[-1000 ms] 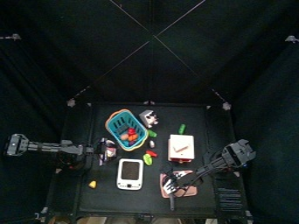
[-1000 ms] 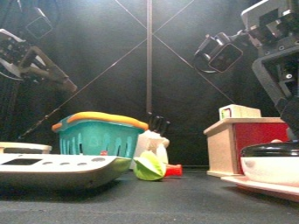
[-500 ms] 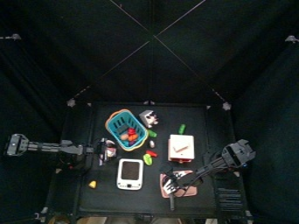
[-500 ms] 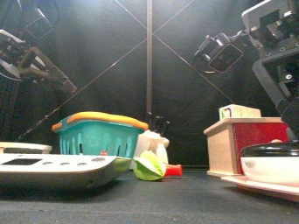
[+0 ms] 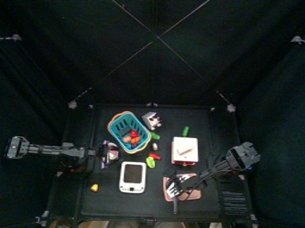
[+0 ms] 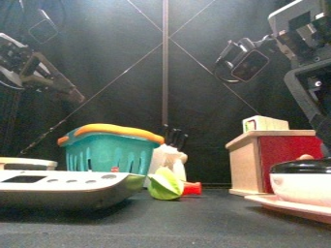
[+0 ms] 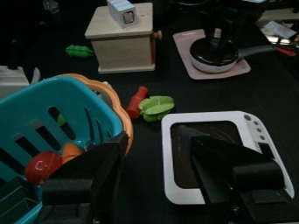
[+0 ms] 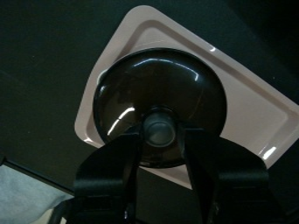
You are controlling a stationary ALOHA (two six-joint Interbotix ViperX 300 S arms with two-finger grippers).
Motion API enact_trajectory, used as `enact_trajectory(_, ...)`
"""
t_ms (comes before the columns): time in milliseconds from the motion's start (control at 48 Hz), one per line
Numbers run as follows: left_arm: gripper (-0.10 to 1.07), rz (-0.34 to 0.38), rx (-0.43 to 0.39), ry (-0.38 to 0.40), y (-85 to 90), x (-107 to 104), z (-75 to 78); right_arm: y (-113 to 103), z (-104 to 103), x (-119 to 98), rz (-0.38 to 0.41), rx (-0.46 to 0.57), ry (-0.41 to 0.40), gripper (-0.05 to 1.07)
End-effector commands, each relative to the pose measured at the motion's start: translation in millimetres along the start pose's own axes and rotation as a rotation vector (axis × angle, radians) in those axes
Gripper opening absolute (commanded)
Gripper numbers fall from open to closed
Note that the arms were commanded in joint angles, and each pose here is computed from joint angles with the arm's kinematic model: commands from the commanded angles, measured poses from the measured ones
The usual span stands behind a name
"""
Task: Grab pot lid
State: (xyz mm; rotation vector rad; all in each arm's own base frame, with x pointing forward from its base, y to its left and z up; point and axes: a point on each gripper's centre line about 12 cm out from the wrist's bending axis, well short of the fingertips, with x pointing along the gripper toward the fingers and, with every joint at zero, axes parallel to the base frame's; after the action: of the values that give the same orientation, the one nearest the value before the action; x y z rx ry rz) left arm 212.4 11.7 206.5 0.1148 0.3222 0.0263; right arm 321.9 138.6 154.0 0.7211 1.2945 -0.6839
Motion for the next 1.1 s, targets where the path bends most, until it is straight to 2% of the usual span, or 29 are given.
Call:
enact_trajectory(0,0.87,0.005,-0.002,-0.018,1.4,1,5.6,6,4,-22,0.063,0.012,-0.009,0.66)
enact_trajectory(438,0.87,0.005,-0.001,-0.016,1.3,1,5.4,5,6,-34,0.070,0.017,-0.014,0.66)
enact_trajectory(1083,0.87,0.005,0.001,-0.016,1.3,1,5.4,6,5,-34,0.074,0.017,-0.015,0.66)
